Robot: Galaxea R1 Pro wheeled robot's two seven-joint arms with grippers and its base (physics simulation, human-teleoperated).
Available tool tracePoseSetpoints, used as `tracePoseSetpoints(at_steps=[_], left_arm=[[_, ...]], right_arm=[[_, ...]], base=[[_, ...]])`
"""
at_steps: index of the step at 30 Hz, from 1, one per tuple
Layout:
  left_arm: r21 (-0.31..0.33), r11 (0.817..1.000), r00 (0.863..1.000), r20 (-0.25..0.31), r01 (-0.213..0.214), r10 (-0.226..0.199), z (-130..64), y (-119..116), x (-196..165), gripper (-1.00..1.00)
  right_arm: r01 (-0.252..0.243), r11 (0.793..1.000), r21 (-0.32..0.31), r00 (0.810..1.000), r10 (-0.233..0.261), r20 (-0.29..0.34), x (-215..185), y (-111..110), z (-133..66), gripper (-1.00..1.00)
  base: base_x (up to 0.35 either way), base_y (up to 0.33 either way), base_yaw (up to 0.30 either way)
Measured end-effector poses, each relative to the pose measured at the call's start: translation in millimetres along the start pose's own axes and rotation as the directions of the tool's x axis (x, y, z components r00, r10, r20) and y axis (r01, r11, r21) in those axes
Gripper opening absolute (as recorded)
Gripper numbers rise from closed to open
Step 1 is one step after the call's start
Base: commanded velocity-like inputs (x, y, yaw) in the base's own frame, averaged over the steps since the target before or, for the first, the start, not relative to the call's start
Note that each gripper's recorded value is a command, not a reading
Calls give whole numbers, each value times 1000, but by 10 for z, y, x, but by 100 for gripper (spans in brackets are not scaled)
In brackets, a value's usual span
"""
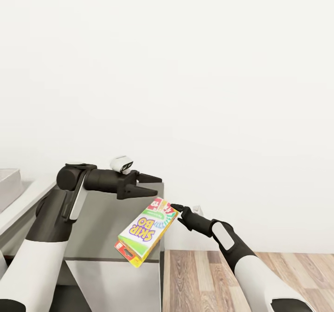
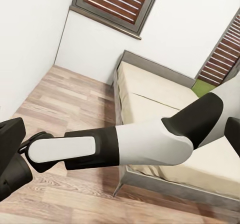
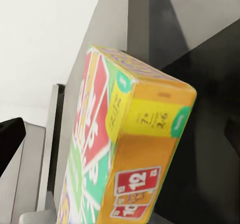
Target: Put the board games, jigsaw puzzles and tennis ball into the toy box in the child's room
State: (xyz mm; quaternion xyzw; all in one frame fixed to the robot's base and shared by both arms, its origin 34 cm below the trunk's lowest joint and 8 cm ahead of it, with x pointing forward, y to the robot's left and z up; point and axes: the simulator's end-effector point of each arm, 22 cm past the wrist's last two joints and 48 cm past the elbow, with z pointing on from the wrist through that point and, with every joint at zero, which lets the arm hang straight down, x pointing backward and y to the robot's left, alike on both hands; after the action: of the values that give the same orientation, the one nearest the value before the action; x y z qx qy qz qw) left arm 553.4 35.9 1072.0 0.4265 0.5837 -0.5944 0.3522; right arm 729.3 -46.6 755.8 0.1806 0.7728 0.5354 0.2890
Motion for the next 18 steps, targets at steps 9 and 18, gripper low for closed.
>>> tracePoseSetpoints(at_steps=[9, 18], left_arm=[[0, 1000, 1000, 0, 0, 0, 2, 0, 1, 100], [1, 1000, 1000, -2, 0, 0, 5, -1, 4, 100]], right_arm=[[1, 1000, 1, 1000, -1, 0, -3, 2, 2, 100], [0, 1000, 2, 1000, 0, 0, -3, -2, 1, 100]], base=[[4, 4, 0], [0, 101, 0]])
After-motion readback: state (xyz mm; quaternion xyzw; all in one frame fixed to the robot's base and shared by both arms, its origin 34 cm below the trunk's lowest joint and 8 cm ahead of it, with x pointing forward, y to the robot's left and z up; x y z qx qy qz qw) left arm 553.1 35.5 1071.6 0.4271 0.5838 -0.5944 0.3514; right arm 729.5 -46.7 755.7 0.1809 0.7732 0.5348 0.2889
